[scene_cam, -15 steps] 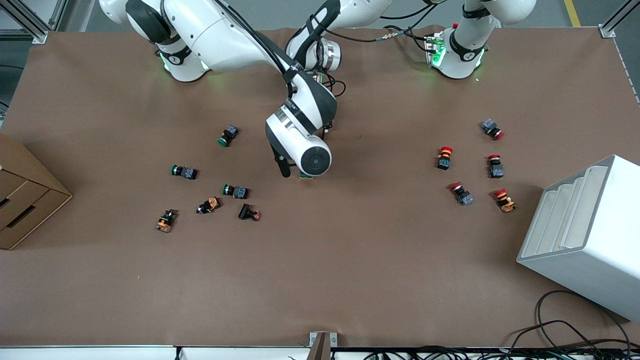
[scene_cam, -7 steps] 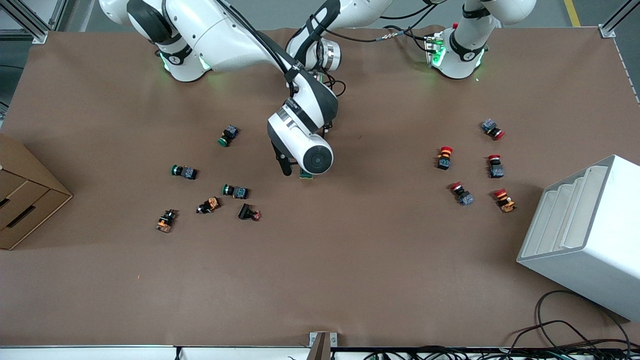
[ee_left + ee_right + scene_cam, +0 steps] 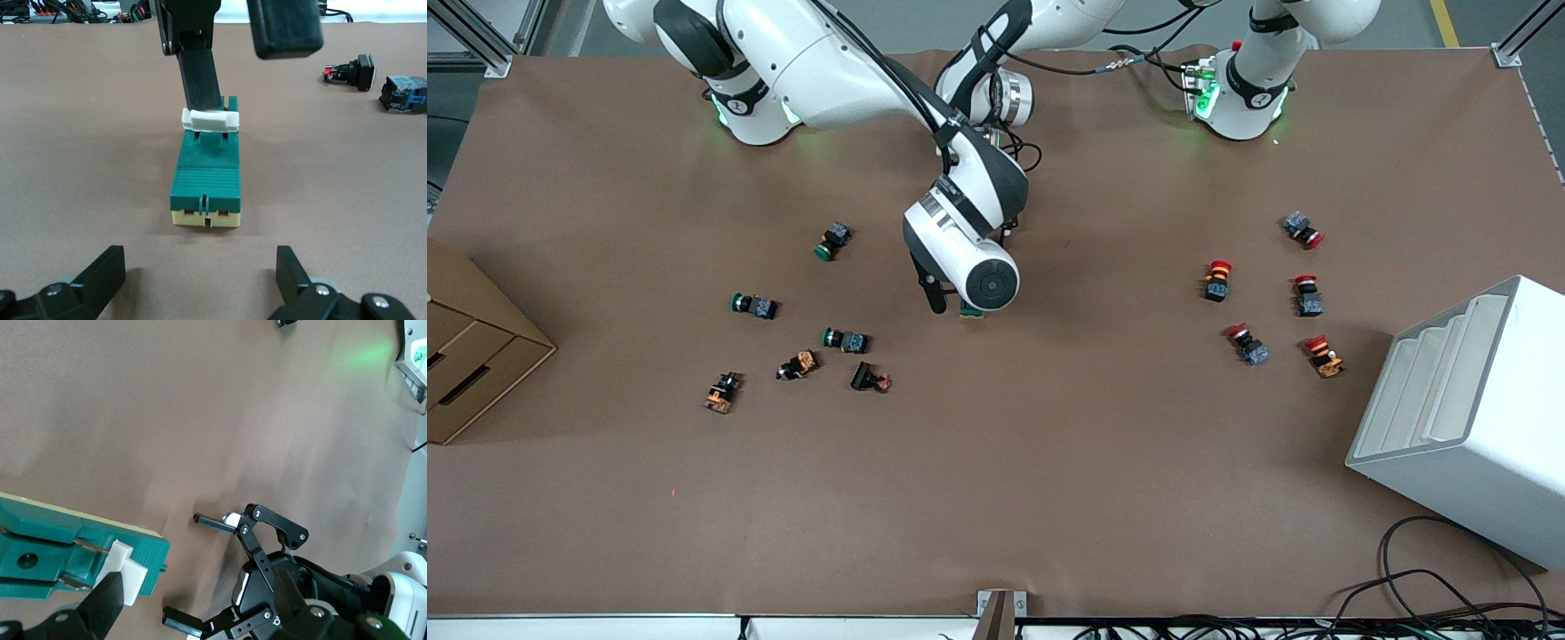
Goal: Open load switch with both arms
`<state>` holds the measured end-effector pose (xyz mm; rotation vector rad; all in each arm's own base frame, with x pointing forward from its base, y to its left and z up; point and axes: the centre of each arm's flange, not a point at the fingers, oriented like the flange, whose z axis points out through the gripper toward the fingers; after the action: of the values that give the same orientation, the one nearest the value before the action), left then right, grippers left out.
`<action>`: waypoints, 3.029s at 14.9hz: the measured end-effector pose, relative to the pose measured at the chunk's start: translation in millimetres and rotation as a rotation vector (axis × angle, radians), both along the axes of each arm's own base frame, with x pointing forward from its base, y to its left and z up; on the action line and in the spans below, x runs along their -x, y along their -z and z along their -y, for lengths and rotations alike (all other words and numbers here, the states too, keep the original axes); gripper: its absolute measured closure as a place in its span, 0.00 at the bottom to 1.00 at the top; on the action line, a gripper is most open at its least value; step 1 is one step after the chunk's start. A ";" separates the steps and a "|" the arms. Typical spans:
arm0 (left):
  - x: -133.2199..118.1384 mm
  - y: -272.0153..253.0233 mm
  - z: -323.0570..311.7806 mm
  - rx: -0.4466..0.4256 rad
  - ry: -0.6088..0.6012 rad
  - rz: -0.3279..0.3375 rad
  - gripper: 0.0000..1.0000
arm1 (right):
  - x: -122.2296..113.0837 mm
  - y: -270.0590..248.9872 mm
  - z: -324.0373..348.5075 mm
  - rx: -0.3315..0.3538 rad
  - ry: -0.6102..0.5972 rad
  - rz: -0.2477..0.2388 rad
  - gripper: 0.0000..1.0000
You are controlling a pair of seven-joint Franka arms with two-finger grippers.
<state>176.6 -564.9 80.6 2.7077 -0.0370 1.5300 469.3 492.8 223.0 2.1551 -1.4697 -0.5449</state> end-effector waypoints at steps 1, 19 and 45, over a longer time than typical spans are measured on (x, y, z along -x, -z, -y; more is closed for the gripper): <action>0.0 0.0 0.0 0.000 0.000 0.000 0.00 | 0.5 0.9 0.1 0.001 0.000 -0.001 0.00; -1.3 -1.1 1.0 0.006 -0.016 -0.006 0.00 | -27.8 -5.5 21.9 -0.034 -0.023 0.053 0.00; -392.4 -398.0 -160.1 0.293 -0.660 -0.550 0.00 | -171.3 -312.0 544.0 -0.584 -1.107 0.232 0.00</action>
<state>569.1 -404.8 478.6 2.9039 1.0812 0.6909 640.5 -51.1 535.0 3.0855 0.0116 -0.3061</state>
